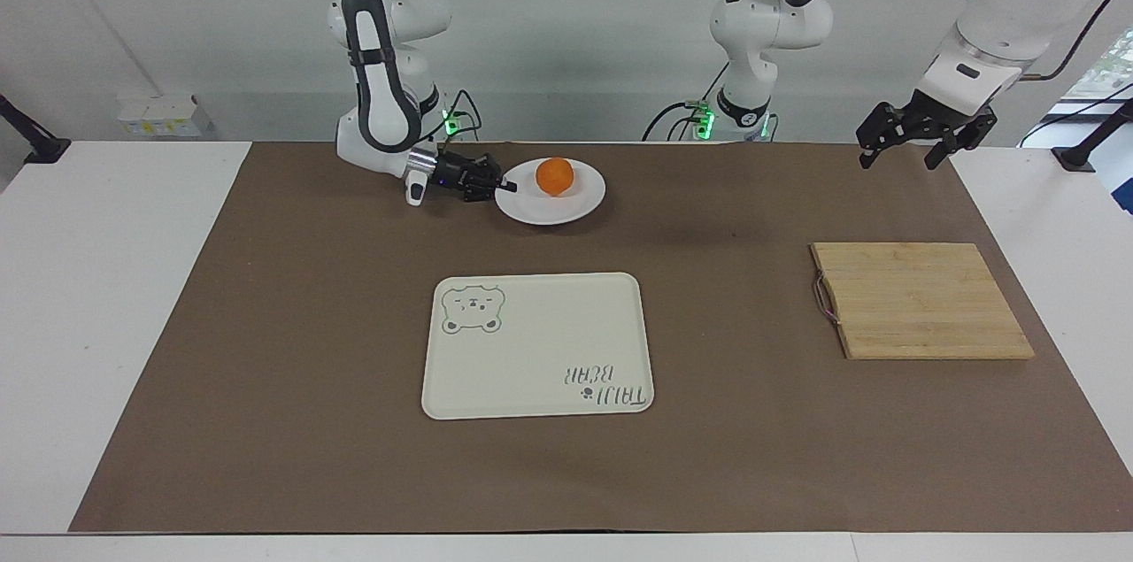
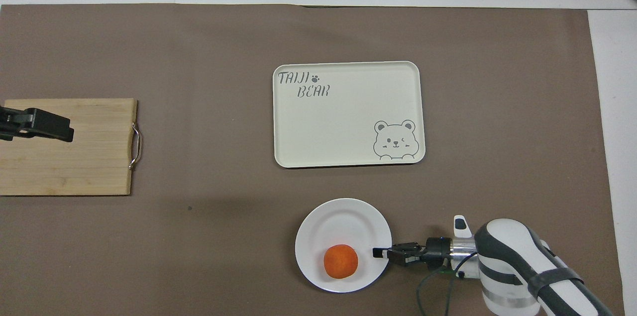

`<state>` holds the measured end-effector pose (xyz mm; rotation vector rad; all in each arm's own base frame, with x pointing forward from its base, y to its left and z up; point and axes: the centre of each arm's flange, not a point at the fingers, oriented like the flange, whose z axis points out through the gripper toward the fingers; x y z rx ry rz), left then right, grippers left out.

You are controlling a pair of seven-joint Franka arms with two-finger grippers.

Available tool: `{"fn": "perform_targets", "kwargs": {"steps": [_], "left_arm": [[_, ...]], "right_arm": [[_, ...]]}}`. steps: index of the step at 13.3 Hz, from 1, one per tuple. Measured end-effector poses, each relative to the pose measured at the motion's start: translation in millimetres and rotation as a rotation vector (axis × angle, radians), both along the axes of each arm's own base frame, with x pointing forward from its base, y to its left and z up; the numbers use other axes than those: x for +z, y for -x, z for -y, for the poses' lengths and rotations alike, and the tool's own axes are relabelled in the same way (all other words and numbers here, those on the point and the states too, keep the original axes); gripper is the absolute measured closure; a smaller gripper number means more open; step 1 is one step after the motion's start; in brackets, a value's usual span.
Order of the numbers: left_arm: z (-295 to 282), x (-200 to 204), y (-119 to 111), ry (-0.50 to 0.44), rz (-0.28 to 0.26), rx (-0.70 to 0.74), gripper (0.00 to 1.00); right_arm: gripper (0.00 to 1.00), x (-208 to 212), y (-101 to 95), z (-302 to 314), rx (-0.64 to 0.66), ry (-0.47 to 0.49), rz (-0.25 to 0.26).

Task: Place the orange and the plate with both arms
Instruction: 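Slide the plate with the right gripper onto the cream tray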

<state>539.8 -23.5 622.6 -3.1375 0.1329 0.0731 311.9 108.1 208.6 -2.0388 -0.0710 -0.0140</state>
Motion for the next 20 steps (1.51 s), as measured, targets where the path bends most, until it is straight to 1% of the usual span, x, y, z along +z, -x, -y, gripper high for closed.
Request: {"fn": "perform_targets", "kwargs": {"steps": [3, 4, 9, 12, 14, 15, 16, 18, 20], "left_arm": [[0.0, 0.0, 0.0, 0.000, 0.000, 0.000, 0.00], [0.0, 0.0, 0.0, 0.000, 0.000, 0.000, 0.00], [0.0, 0.0, 0.0, 0.000, 0.000, 0.000, 0.00], [0.0, 0.0, 0.0, 0.000, 0.000, 0.000, 0.00], [0.0, 0.0, 0.0, 0.000, 0.000, 0.000, 0.00], [0.0, 0.0, 0.0, 0.000, 0.000, 0.000, 0.00], [0.0, 0.0, 0.0, 0.000, 0.000, 0.000, 0.00], [0.0, 0.0, 0.0, 0.000, 0.000, 0.000, 0.00], [0.0, 0.0, 0.0, 0.000, 0.000, 0.000, 0.00]], "right_arm": [[0.95, 2.2, -4.1, -2.3, 0.004, -0.002, 0.007], [0.96, 3.6, -7.0, -3.4, 0.000, -0.002, 0.002], [0.96, 24.1, -23.1, -19.6, -0.044, -0.013, -0.094], [0.96, 43.5, -37.0, -24.7, -0.076, -0.024, -0.127], [0.96, 61.3, -51.3, -27.4, -0.073, -0.001, -0.162], [0.96, 74.1, -62.1, -28.7, -0.068, 0.024, -0.182], [0.96, 87.8, -73.8, -29.6, -0.069, 0.047, -0.191], [0.96, 108.2, -95.0, -26.9, -0.093, 0.067, -0.186], [0.96, 117.9, -115.0, -20.5, -0.125, 0.068, -0.184]]}}
